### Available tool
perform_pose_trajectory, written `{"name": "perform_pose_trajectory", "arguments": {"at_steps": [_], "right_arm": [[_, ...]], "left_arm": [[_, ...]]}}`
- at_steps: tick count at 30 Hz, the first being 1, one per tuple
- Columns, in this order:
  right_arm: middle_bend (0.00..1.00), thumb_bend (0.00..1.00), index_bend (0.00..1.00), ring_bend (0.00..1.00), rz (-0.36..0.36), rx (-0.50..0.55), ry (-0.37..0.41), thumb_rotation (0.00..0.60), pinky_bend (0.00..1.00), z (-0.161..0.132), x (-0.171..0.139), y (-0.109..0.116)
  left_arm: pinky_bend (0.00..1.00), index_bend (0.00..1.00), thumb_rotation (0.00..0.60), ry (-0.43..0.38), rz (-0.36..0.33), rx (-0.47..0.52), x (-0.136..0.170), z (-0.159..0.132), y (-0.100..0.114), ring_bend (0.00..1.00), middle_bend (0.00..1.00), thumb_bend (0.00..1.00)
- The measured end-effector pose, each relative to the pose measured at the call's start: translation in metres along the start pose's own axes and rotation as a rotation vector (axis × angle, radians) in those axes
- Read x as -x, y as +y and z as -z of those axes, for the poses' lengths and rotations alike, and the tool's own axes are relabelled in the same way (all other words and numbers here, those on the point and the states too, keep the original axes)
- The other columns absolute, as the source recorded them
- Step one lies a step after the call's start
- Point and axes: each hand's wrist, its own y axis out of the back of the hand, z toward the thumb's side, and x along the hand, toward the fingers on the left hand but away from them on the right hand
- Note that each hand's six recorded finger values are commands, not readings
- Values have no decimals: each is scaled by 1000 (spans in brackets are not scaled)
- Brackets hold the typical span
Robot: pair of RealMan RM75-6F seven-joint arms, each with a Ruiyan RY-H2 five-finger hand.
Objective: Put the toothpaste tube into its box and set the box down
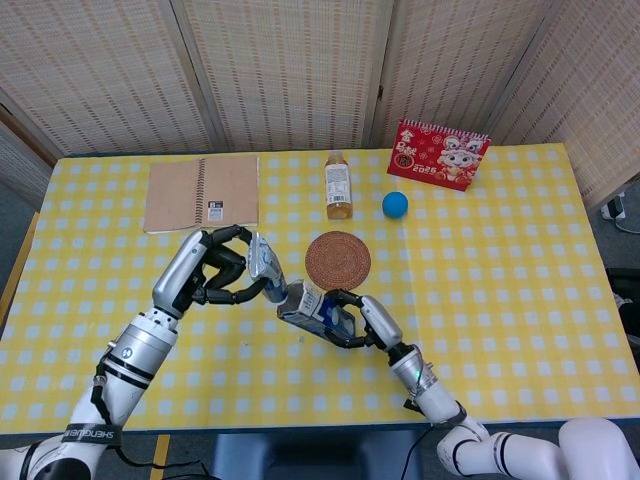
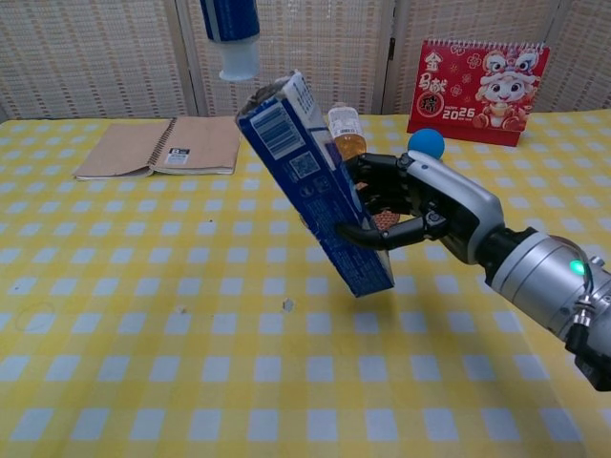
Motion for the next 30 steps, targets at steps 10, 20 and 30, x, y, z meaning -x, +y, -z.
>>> {"name": "perform_pose_trajectory", "arguments": {"at_steps": [10, 20, 30], "right_arm": [[358, 345, 409, 393, -7, 16, 24, 600, 366, -10, 8, -8], [358, 345, 409, 392, 8, 72, 55, 600, 366, -19, 9, -7], [358, 345, 409, 395, 34, 141, 84, 600, 365, -30, 9, 2]], "left_arm": [[1000, 822, 600, 0, 15, -4, -4, -1, -11, 1000, 1000, 780], [1000, 821, 600, 7, 3, -1, -5, 2, -14, 1000, 1000, 780], [1000, 822, 600, 37, -3, 12, -5, 9, -16, 1000, 1000, 780]]}}
